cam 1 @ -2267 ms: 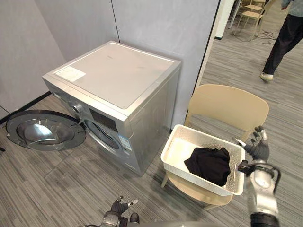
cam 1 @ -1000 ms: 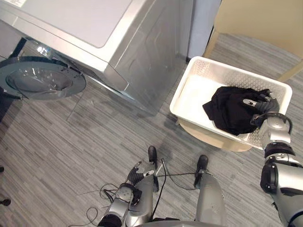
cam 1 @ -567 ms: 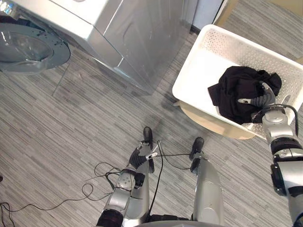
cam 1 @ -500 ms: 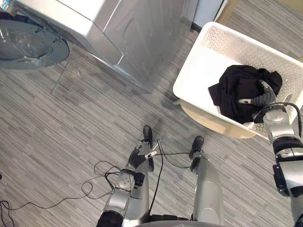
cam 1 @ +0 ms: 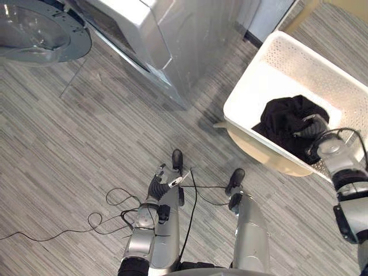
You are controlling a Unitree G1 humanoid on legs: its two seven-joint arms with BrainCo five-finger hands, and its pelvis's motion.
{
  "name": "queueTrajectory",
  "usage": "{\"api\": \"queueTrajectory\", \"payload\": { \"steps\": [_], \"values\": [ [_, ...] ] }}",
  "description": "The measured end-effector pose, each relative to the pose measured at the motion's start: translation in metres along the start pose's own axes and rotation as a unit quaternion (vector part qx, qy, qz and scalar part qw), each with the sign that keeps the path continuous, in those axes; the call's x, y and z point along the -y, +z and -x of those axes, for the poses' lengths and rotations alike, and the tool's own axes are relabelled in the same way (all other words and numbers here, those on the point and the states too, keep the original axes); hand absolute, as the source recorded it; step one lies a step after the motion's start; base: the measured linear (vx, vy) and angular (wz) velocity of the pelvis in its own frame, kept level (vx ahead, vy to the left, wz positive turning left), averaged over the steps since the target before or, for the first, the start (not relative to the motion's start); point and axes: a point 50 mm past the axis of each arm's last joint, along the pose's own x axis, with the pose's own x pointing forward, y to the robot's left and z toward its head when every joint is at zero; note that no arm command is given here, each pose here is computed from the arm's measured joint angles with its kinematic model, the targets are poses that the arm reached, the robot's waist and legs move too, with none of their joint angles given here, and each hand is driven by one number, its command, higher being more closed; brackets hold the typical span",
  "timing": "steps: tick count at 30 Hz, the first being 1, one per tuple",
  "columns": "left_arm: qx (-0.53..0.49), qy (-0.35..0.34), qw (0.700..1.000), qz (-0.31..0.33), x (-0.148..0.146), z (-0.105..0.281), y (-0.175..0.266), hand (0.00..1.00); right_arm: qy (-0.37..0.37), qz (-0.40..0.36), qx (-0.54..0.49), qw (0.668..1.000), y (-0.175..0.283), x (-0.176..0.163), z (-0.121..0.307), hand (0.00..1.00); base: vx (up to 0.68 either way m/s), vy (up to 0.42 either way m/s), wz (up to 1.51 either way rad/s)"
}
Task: Pick up the laundry basket with both hands and put the clothes into the washing machine.
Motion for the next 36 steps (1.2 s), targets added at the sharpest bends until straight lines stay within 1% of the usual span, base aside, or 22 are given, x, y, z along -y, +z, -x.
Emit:
{"api": "queueTrajectory", "payload": {
  "steps": [1, 2, 4, 5, 6, 7, 8, 10, 12, 15, 18, 21, 23, 25, 27, 29, 30, 31, 32, 33, 34, 36],
  "values": [
    [-0.001, 0.005, 1.0, 0.0, -0.001, 0.0, 0.0, 0.0, 0.002, -0.039, -0.001, 0.999, -0.004, -0.006, 0.002, 1.0, 0.04, -0.054, 0.17],
    [-0.002, 0.014, 1.0, 0.0, -0.004, 0.0, -0.001, 0.0, 0.011, -0.101, -0.003, 0.995, -0.011, -0.02, 0.006, 1.0, 0.04, -0.052, 0.14],
    [-0.006, 0.028, 1.0, 0.01, -0.009, -0.001, -0.002, 0.0, 0.015, -0.184, 0.0, 0.983, -0.017, -0.034, 0.013, 1.0, 0.03, -0.053, 0.14],
    [-0.017, 0.038, 0.999, 0.031, -0.012, -0.002, -0.007, 0.0, 0.006, -0.216, 0.004, 0.976, -0.023, -0.035, 0.019, 1.0, 0.01, -0.045, 0.14],
    [-0.024, 0.039, 0.998, 0.038, -0.012, -0.002, -0.01, 0.0, -0.002, -0.225, 0.009, 0.974, -0.025, -0.031, 0.022, 1.0, 0.0, -0.035, 0.11],
    [-0.031, 0.039, 0.998, 0.045, -0.012, -0.003, -0.013, 0.0, -0.014, -0.233, 0.015, 0.972, -0.026, -0.025, 0.025, 1.0, -0.02, -0.03, 0.08],
    [-0.057, 0.039, 0.995, 0.072, -0.011, -0.003, -0.024, 0.0, -0.073, -0.269, 0.059, 0.959, -0.022, 0.004, 0.038, 1.0, -0.04, -0.023, 0.06],
    [-0.076, 0.04, 0.992, 0.091, -0.011, -0.002, -0.033, 0.0, -0.123, -0.297, 0.095, 0.942, -0.018, 0.027, 0.049, 1.0, -0.02, -0.012, 0.02],
    [-0.13, 0.055, 0.981, 0.131, -0.017, 0.006, -0.059, 0.0, -0.212, -0.338, 0.149, 0.905, -0.016, 0.064, 0.072, 1.0, 0.0, -0.038, 0.0],
    [-0.195, 0.086, 0.964, 0.16, -0.033, 0.024, -0.092, 0.0, -0.269, -0.359, 0.182, 0.875, -0.015, 0.082, 0.088, 1.0, 0.07, -0.04, -0.19],
    [-0.232, 0.118, 0.947, 0.188, -0.043, 0.036, -0.11, 0.0, -0.297, -0.37, 0.194, 0.859, -0.017, 0.092, 0.096, 1.0, 0.14, -0.04, 0.02],
    [-0.259, 0.158, 0.928, 0.218, -0.053, 0.057, -0.127, 0.0, -0.306, -0.382, 0.193, 0.85, -0.019, 0.093, 0.097, 1.0, 0.18, -0.03, 0.04],
    [-0.249, 0.193, 0.916, 0.247, -0.063, 0.062, -0.128, 0.0, -0.305, -0.391, 0.196, 0.846, -0.018, 0.094, 0.097, 1.0, 0.18, -0.007, 0.0],
    [-0.194, 0.259, 0.9, 0.293, -0.086, 0.066, -0.114, 0.0, -0.305, -0.399, 0.203, 0.841, -0.015, 0.095, 0.096, 1.0, 0.17, -0.007, 0.06],
    [-0.135, 0.3, 0.89, 0.315, -0.104, 0.065, -0.095, 0.0, -0.306, -0.402, 0.211, 0.837, -0.01, 0.097, 0.095, 1.0, 0.09, 0.001, 0.07],
    [-0.031, 0.34, 0.881, 0.328, -0.123, 0.061, -0.056, 0.0, -0.304, -0.41, 0.232, 0.828, 0.002, 0.099, 0.092, 1.0, 0.07, 0.001, 0.06],
    [0.016, 0.347, 0.881, 0.321, -0.131, 0.06, -0.036, 0.0, -0.297, -0.413, 0.244, 0.826, 0.01, 0.098, 0.09, 1.0, 0.05, -0.005, 0.0],
    [0.046, 0.352, 0.881, 0.312, -0.135, 0.06, -0.022, 0.0, -0.29, -0.413, 0.253, 0.826, 0.017, 0.096, 0.088, 1.0, 0.02, 0.004, -0.05],
    [0.098, 0.354, 0.882, 0.296, -0.139, 0.057, 0.003, 0.0, -0.274, -0.412, 0.272, 0.825, 0.03, 0.092, 0.086, 1.0, 0.01, 0.007, -0.11],
    [0.14, 0.347, 0.888, 0.266, -0.139, 0.053, 0.025, 0.0, -0.253, -0.417, 0.294, 0.821, 0.044, 0.088, 0.084, 1.0, 0.0, 0.007, -0.12],
    [0.159, 0.338, 0.892, 0.253, -0.137, 0.05, 0.035, 0.0, -0.245, -0.418, 0.306, 0.819, 0.05, 0.086, 0.085, 1.0, -0.02, 0.01, -0.13],
    [0.236, 0.282, 0.905, 0.215, -0.127, 0.035, 0.079, 0.0, -0.199, -0.425, 0.346, 0.813, 0.081, 0.074, 0.082, 1.0, -0.04, 0.017, -0.25]
  ]
}}
